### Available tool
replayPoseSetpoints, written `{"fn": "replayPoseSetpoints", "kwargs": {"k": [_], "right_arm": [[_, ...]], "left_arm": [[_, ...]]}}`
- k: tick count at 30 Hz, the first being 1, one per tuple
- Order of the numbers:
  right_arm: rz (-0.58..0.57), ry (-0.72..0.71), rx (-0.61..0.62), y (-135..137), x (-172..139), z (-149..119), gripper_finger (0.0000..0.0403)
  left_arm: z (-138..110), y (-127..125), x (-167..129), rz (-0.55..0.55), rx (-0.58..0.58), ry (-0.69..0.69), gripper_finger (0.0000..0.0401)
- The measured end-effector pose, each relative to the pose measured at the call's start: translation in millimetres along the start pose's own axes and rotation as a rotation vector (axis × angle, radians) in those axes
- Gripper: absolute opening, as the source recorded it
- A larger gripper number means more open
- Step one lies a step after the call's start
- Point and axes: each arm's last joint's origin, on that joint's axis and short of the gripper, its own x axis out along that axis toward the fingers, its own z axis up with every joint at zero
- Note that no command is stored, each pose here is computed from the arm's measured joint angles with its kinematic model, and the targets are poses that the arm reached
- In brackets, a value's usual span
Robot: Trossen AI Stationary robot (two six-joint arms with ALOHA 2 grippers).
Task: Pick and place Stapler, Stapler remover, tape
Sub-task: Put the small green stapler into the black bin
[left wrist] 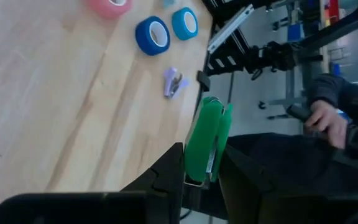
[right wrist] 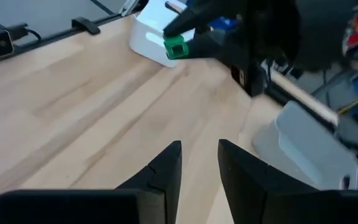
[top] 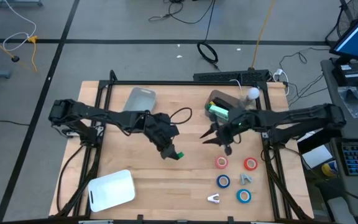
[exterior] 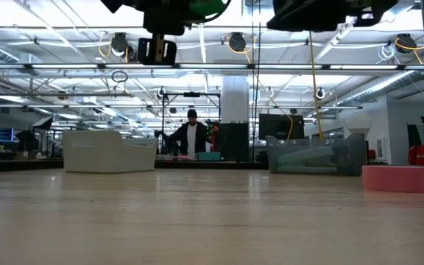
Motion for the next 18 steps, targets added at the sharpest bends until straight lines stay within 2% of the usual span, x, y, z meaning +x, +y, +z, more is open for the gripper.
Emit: {"fn": "replayPoseSetpoints", "kwargs": {"k": [10, 18], "right_arm": [[-0.015, -0.112, -0.060, 8, 33, 10, 0.0105], [-0.013, -0.148, -0.045, 10, 49, 15, 0.0163]], "left_arm": [[7, 5, -6, -0.017, -0.041, -0.005, 0.0092], [12, 9, -9, -0.027, -0.065, -0.008, 0.0092]]}}
